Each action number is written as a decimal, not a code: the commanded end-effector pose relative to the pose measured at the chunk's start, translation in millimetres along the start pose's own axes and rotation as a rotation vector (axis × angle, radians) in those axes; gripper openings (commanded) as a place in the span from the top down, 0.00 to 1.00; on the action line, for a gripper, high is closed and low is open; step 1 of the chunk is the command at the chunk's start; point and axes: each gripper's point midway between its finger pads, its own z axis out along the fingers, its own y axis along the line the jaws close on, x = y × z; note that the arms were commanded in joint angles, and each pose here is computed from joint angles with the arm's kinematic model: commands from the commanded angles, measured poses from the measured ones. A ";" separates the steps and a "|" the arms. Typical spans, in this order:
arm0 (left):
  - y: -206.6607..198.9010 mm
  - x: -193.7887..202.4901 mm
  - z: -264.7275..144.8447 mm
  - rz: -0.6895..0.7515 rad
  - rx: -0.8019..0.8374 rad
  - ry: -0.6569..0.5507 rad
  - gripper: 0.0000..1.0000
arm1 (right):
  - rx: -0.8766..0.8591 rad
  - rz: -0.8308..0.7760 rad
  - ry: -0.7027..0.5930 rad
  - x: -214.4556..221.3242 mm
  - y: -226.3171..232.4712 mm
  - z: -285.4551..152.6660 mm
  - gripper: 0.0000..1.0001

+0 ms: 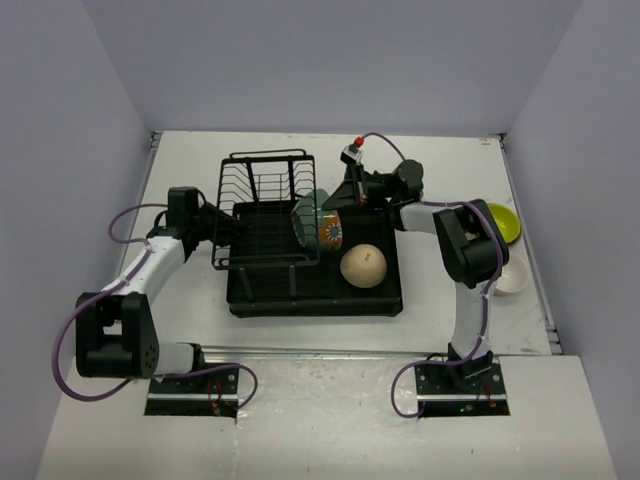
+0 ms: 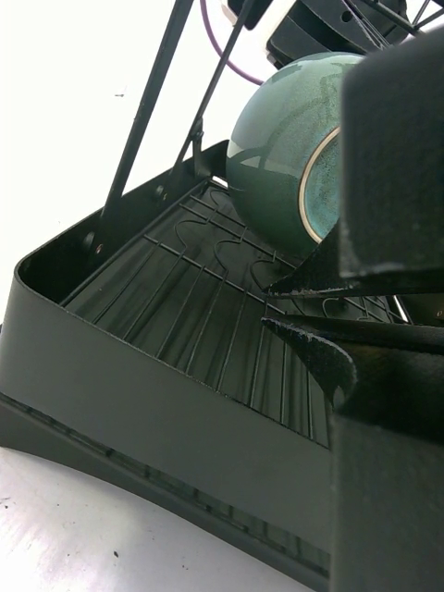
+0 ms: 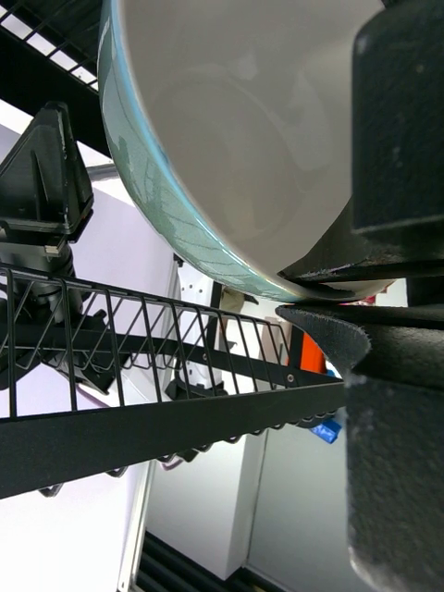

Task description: Unload the bowls from the dish rack

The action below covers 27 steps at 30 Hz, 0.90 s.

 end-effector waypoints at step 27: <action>-12.3 -4.1 -8.3 0.022 0.058 -0.006 0.87 | 0.010 -0.331 -0.109 -41.6 96.7 -45.0 1.00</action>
